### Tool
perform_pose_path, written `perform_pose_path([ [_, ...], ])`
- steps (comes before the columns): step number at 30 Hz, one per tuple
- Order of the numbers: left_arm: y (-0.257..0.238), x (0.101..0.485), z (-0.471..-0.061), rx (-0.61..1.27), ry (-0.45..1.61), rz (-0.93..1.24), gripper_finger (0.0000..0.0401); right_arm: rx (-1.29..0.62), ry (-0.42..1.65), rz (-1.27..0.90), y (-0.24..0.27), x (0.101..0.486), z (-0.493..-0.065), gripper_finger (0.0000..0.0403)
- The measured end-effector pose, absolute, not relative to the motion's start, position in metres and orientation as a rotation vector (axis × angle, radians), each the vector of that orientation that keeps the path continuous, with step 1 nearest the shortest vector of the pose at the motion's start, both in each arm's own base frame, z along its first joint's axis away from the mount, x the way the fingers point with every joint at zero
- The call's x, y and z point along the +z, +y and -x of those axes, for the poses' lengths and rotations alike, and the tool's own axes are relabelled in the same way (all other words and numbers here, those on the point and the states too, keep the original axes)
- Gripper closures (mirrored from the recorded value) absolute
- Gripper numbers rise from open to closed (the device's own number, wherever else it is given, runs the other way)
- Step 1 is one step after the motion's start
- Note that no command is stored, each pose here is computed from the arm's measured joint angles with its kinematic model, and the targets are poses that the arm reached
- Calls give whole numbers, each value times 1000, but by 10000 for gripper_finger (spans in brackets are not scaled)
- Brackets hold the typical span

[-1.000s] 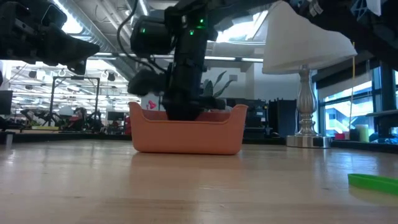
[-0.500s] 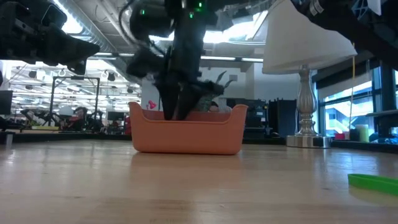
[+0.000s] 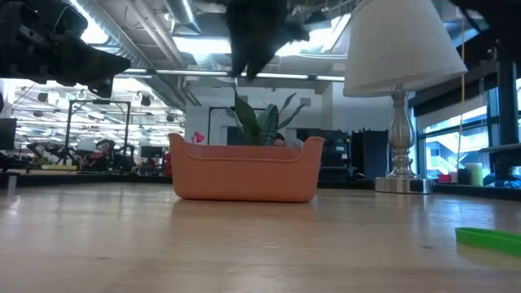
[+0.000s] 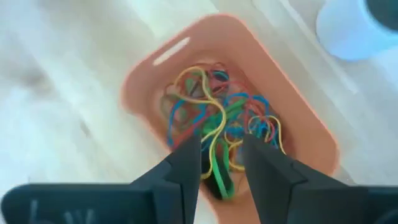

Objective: Pick and place rubber bands into bin
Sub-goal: Put the green rubber band into the orange bin

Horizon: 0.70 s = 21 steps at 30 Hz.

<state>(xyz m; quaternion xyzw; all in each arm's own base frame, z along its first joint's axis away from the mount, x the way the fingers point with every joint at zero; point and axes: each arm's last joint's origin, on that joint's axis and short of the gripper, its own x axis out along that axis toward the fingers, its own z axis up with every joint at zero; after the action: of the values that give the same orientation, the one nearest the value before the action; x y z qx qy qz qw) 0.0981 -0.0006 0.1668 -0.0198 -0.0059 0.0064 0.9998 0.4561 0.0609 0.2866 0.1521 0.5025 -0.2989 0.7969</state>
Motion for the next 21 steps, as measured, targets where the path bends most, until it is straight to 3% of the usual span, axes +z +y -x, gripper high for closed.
perform_pose_path([
  [9,0,167,-98,19,-10,39,397,-506,1116,-222,145,313,-412,282],
  [21,0,167,-98,19,-10,39,397,-451,1179,-195,238,307,-354,282],
])
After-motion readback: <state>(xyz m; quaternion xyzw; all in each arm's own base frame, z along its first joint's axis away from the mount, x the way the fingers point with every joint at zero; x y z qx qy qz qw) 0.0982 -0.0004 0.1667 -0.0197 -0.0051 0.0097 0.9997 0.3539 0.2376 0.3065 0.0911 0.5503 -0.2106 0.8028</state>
